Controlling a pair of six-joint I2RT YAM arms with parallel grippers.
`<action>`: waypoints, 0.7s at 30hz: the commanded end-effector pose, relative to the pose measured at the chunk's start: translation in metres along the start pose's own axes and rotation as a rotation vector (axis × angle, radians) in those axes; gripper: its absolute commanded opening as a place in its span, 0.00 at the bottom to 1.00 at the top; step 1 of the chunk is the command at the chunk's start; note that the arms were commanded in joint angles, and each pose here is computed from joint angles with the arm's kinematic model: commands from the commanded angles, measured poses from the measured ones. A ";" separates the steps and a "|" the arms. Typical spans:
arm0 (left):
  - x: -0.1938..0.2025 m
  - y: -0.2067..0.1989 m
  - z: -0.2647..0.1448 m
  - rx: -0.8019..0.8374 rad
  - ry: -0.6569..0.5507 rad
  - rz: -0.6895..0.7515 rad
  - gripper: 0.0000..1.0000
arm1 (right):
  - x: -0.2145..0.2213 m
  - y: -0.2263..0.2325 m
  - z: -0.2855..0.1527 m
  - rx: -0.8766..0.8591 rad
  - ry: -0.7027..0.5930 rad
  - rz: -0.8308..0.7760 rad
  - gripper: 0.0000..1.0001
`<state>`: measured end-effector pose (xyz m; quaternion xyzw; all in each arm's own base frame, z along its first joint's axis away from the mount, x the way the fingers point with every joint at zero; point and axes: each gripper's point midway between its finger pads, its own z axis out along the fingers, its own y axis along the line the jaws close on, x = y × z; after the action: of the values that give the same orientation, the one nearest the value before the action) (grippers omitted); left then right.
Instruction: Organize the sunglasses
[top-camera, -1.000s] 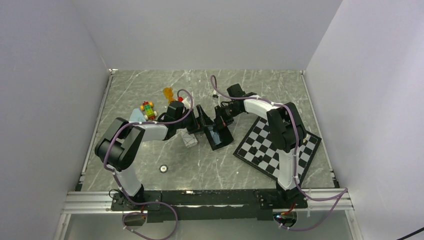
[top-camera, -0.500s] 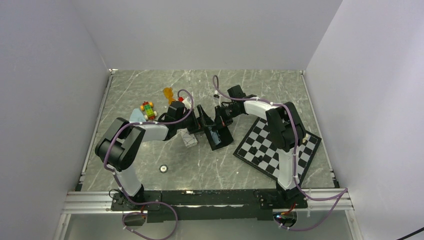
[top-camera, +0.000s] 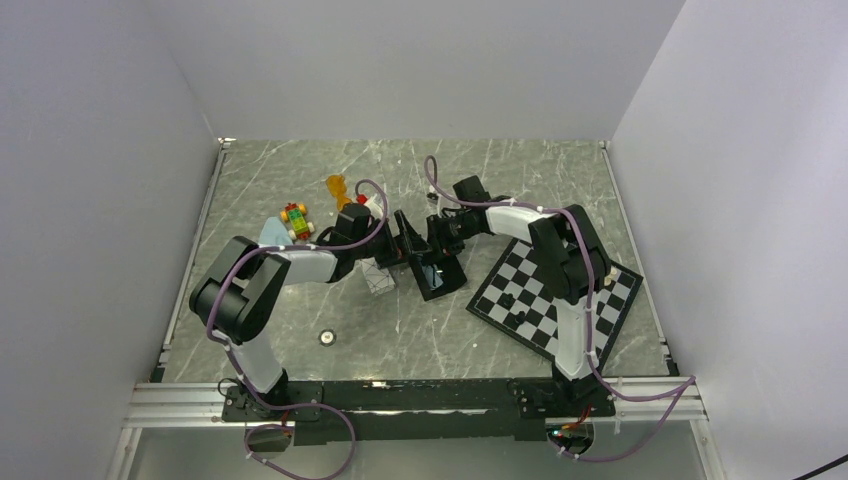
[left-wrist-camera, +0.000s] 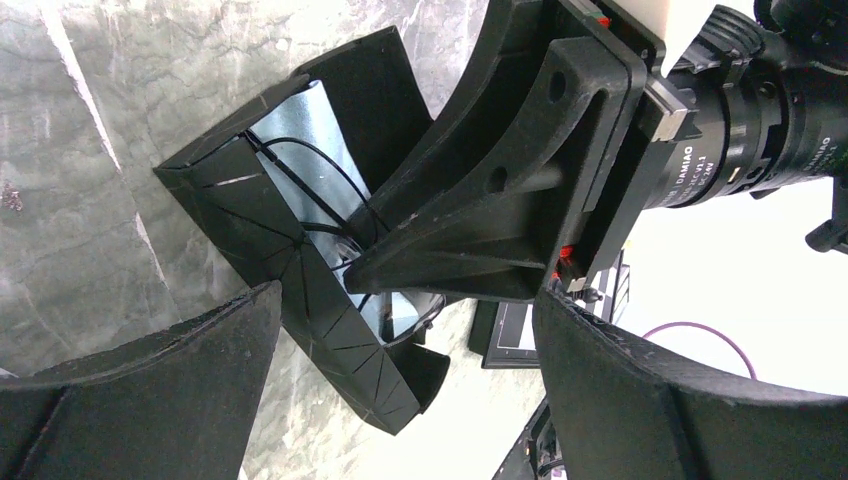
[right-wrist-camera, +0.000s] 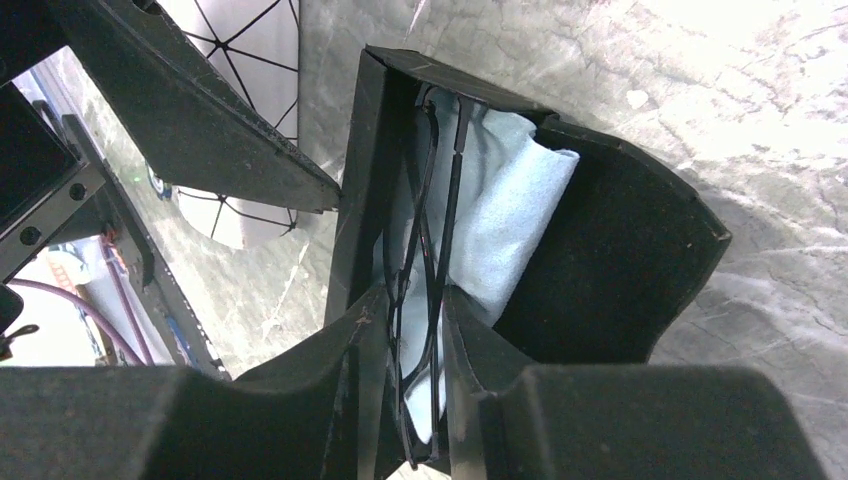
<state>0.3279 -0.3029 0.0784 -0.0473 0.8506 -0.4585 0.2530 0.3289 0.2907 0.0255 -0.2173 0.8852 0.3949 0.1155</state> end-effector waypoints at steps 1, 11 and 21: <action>0.002 -0.018 -0.005 0.041 -0.007 0.020 0.99 | -0.016 -0.010 -0.006 0.096 -0.069 -0.044 0.32; 0.000 -0.016 -0.006 0.022 -0.017 0.019 0.99 | -0.029 -0.003 -0.024 0.150 -0.119 -0.036 0.40; 0.000 -0.019 -0.007 0.027 -0.023 0.021 0.99 | -0.038 0.002 -0.039 0.198 -0.168 -0.030 0.41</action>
<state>0.3215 -0.3063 0.0781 -0.0446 0.8542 -0.4543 0.2489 0.3489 0.2755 0.0378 -0.1921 0.9101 0.3234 0.1739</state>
